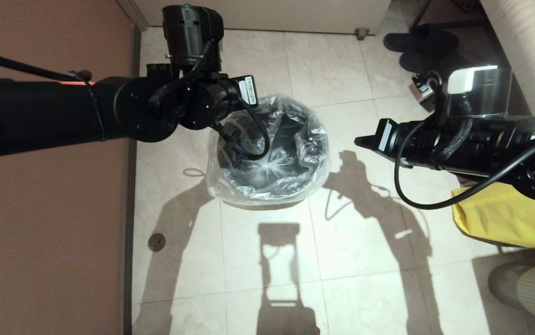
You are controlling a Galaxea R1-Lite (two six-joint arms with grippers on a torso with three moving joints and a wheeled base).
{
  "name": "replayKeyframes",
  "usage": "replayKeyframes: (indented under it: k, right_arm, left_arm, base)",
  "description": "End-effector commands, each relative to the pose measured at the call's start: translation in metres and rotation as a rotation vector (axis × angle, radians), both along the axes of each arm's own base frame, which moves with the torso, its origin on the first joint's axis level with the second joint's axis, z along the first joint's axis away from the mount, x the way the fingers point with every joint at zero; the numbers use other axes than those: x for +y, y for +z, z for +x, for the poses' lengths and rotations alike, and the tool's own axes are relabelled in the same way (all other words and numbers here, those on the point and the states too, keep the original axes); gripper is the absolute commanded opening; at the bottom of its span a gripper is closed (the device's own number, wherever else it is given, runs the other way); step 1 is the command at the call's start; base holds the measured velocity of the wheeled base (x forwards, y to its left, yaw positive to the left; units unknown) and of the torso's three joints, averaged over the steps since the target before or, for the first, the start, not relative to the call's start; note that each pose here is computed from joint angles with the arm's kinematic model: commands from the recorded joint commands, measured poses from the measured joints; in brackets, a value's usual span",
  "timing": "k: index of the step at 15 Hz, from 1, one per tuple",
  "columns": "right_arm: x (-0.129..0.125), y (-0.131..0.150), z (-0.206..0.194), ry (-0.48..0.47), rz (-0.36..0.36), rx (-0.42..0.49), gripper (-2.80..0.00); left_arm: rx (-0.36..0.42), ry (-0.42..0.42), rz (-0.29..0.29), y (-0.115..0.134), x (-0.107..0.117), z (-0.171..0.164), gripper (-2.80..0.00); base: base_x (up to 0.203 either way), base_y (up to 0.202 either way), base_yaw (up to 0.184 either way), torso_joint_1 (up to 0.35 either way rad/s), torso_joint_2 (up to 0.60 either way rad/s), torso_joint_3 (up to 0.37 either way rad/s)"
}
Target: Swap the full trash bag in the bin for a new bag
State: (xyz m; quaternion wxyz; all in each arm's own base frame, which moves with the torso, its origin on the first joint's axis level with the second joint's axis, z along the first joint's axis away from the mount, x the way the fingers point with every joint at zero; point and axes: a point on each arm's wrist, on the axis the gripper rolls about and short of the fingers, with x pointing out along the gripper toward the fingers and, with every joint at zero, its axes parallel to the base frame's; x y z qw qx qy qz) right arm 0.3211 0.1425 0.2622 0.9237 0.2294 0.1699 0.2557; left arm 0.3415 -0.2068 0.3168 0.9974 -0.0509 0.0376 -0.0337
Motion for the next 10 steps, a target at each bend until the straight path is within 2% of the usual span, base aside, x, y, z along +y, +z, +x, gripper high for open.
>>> replayKeyframes:
  k: [1,3,6,8,10]
  right_arm:
    - [-0.004,0.004,-0.005,-0.005,0.003,-0.013,-2.80]
    - [-0.013,-0.002,-0.008,-0.015,-0.060,-0.031,-2.80]
    - [-0.031,-0.011,-0.020,-0.040,-0.120,-0.024,-2.80]
    - [-0.052,-0.012,-0.016,-0.096,-0.131,-0.028,-2.80]
    - [-0.056,-0.014,-0.016,-0.101,-0.174,-0.042,-2.80]
  left_arm:
    - [0.000,-0.003,-0.002,0.001,0.000,-0.005,-2.80]
    - [0.021,-0.009,0.017,-0.010,-0.002,-0.005,-2.80]
    - [0.015,-0.013,0.007,-0.016,-0.001,-0.002,-2.80]
    - [0.038,0.017,0.018,-0.029,0.013,0.008,-2.80]
    - [-0.004,0.030,-0.001,-0.029,0.021,0.011,-2.80]
  base:
    - [0.000,0.000,0.000,0.000,0.00,0.000]
    - [0.000,0.000,0.000,0.000,0.00,0.000]
    - [0.000,0.000,0.000,0.000,0.00,0.000]
    - [0.000,0.000,0.000,0.000,0.00,0.000]
    - [0.000,0.000,0.000,0.000,0.00,0.000]
